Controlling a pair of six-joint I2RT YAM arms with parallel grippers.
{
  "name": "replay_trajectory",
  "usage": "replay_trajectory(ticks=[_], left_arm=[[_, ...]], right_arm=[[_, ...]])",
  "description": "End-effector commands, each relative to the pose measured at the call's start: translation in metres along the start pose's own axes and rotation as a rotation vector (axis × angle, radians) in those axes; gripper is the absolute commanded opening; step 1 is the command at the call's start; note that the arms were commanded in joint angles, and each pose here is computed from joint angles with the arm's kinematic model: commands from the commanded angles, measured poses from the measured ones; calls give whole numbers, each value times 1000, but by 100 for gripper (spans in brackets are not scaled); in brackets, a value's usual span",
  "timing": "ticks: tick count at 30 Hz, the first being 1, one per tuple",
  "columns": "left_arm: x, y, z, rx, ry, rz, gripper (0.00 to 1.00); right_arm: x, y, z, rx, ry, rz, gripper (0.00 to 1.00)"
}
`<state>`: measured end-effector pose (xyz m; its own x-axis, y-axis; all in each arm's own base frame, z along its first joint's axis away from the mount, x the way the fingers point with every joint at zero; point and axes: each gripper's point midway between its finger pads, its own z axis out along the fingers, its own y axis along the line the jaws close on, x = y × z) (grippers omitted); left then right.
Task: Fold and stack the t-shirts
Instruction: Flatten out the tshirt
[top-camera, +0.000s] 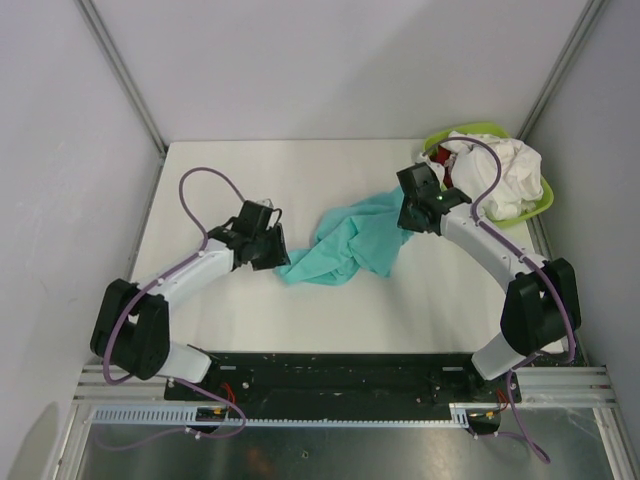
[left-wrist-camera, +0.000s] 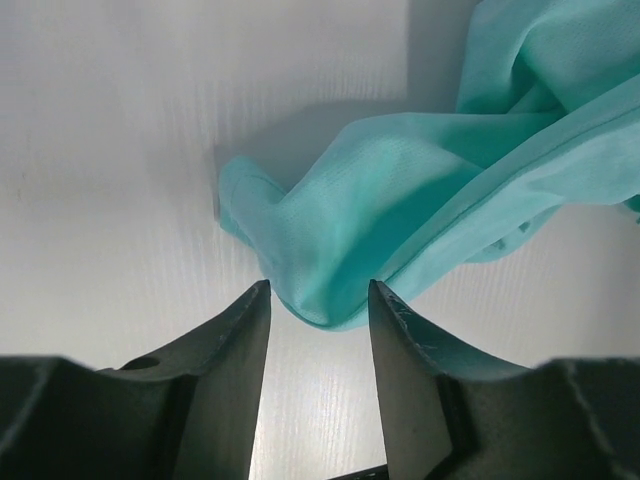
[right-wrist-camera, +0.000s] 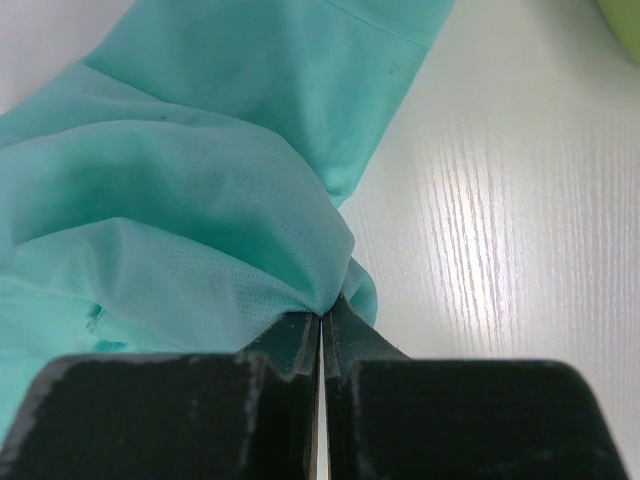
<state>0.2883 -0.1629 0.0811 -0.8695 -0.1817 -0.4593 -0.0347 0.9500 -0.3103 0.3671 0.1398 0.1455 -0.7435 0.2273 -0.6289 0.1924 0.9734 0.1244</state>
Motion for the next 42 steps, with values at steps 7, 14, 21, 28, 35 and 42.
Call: replay_trajectory(ticks=[7, 14, 21, 28, 35, 42], left_arm=[[7, 10, 11, -55, -16, -30, 49], [8, 15, 10, -72, -25, -25, 42], [17, 19, 12, -70, -7, -18, 38], [17, 14, 22, -60, 18, -17, 39], [19, 8, 38, -46, 55, -27, 44], [18, 2, 49, -44, 64, -54, 41]], right_arm=[[6, -33, 9, 69, -2, 4, 0], [25, -69, 24, 157, 38, 21, 0], [40, -83, 33, 176, 73, 35, 0], [43, -80, 35, 159, 83, 40, 0], [46, -78, 33, 147, 86, 38, 0], [41, -67, 28, 103, 66, 35, 0]])
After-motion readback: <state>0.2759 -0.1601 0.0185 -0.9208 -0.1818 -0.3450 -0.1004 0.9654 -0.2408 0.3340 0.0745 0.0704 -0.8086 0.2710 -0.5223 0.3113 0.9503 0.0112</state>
